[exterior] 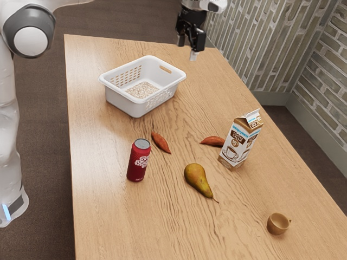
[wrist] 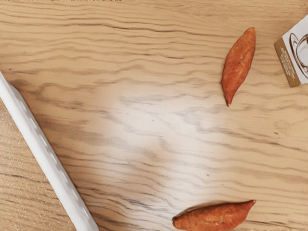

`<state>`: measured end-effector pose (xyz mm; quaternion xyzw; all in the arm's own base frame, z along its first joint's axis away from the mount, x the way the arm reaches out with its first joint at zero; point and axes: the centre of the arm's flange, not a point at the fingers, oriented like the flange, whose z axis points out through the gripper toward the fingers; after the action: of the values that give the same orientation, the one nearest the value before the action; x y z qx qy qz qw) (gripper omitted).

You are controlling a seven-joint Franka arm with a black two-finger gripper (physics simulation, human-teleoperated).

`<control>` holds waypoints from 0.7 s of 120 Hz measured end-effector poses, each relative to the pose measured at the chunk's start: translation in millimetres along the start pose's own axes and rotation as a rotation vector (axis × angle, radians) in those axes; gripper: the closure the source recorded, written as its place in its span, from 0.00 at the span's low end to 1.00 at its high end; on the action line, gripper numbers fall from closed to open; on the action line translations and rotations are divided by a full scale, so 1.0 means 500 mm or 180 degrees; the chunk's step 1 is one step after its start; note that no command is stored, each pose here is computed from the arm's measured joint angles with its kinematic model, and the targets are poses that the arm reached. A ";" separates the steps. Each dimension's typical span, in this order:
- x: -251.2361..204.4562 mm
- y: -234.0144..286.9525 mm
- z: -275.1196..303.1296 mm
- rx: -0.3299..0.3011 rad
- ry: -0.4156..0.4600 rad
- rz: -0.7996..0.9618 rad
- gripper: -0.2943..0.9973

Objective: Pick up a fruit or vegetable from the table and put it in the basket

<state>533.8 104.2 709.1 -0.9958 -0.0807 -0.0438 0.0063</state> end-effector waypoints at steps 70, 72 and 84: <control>-0.028 0.163 -0.200 -0.0077 0.0655 0.0403 0.23; -0.019 0.170 -0.189 -0.0076 0.0631 0.0389 0.23; 0.066 0.169 -0.070 -0.0013 0.0374 -0.0013 0.23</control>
<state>577.0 25.3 746.7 -0.9913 -0.0821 -0.1023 0.0089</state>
